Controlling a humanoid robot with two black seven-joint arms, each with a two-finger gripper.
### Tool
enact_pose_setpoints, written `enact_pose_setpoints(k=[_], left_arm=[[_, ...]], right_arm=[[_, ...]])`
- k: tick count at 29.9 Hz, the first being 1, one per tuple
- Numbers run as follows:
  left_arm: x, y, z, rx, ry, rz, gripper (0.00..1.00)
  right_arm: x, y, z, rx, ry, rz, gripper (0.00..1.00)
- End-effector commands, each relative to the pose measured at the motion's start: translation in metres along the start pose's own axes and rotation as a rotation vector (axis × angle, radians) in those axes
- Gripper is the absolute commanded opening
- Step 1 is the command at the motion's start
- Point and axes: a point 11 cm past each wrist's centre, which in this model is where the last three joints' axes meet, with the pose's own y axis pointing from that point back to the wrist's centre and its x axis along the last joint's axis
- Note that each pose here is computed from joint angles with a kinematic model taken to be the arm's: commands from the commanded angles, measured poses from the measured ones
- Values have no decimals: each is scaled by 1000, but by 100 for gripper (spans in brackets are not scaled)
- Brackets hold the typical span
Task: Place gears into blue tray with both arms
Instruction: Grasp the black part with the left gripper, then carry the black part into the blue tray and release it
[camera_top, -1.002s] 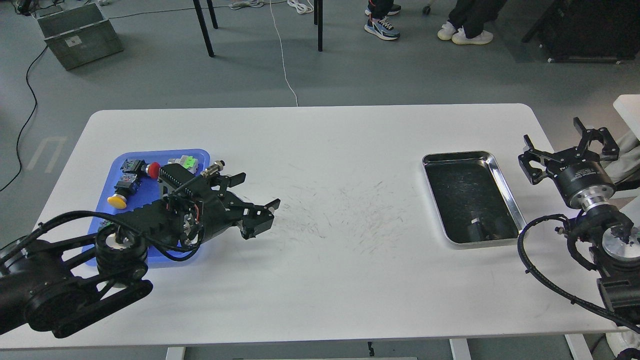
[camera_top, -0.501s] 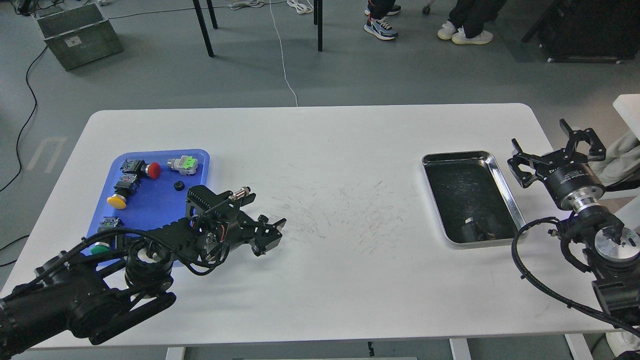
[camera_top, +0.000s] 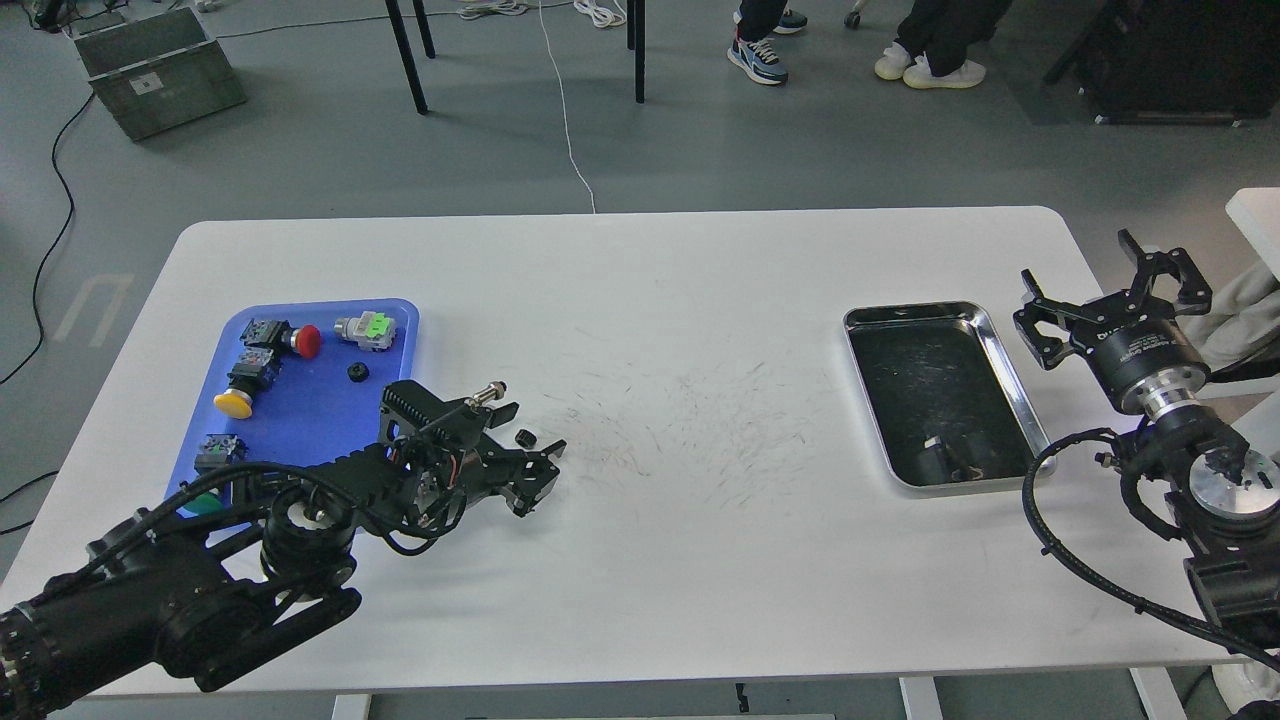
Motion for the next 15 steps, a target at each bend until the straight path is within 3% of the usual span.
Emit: enact_pose_setpoints(k=[1,5,7,11,15], left_arm=[[-3,0,-1,5,1,-14,56],[-6,1,-2,5,2,-27,47],[-8,1,-1,5,3,-35,32],[-11,1,1,2,7,-50,12],[-13,2,1,3,10,-52,8]], right_arm=[[1,0,0,-1,0,1,94],[0,0,0,-1,1,0,94],[0,1,-1,0,3,1,94],[0,1,-2,1,6,1,94],[0,1,-2,1,6,1,94]])
